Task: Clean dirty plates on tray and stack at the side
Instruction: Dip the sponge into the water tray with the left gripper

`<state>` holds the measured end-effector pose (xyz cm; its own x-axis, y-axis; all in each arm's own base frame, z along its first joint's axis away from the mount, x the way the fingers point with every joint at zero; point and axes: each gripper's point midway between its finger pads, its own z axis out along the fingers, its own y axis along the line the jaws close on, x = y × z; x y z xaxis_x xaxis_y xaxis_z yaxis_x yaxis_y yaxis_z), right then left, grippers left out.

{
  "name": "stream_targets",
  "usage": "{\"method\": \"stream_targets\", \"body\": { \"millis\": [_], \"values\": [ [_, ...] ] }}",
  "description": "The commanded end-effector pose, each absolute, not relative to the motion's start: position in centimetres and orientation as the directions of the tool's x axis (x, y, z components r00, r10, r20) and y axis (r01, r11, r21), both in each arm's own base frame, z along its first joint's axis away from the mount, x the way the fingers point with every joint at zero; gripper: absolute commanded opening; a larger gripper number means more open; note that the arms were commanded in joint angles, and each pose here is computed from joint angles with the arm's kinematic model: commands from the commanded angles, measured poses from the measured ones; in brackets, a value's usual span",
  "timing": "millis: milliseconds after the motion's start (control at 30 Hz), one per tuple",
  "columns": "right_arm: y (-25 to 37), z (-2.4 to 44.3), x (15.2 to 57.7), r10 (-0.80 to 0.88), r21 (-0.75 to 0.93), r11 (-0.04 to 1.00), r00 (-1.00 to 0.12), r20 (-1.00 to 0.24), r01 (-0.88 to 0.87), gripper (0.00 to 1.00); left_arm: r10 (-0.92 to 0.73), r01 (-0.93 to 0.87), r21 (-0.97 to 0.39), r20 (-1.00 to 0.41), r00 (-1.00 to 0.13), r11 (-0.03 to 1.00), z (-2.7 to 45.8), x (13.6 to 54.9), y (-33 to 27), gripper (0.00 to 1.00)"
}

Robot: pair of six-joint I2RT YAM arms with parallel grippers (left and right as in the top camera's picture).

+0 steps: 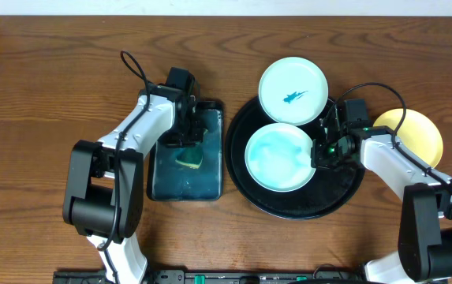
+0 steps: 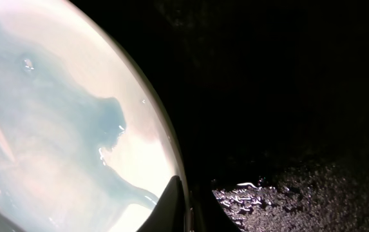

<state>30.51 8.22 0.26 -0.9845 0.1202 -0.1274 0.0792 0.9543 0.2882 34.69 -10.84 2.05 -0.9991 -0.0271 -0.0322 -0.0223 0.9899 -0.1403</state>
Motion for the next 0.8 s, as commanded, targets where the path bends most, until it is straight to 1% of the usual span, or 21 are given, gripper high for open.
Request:
{"method": "stream_targets", "body": {
  "millis": [0, 167, 300, 467, 767],
  "values": [
    [7.9, -0.3, 30.1, 0.119, 0.257, 0.963, -0.986, -0.115, 0.086, 0.07, -0.027, -0.009, -0.174, -0.100, -0.995, 0.985, 5.0, 35.8, -11.3, 0.07],
    [7.9, -0.2, 30.2, 0.119, 0.259, 0.962, -0.985, -0.121, 0.084, 0.09, -0.031, 0.011, -0.199, -0.210, -0.977, 0.980, 9.2, 36.4, -11.4, 0.08],
    [7.9, -0.2, 30.3, 0.119, 0.260, 0.962, -0.985, -0.126, 0.083, 0.11, -0.033, 0.015, -0.200, -0.237, -0.971, 0.980, 10.2, 36.5, -11.3, 0.08],
    [7.9, -0.2, 30.5, 0.119, 0.261, 0.962, -0.984, -0.134, 0.081, 0.12, -0.030, 0.007, -0.189, -0.192, -0.981, 0.982, 8.5, 36.2, -11.3, 0.08],
    [8.0, -0.2, 30.6, 0.119, 0.262, 0.962, -0.983, -0.136, 0.080, 0.08, -0.026, -0.018, -0.154, -0.052, -0.998, 0.988, 3.4, 35.1, -11.1, 0.08]
  ]
}}
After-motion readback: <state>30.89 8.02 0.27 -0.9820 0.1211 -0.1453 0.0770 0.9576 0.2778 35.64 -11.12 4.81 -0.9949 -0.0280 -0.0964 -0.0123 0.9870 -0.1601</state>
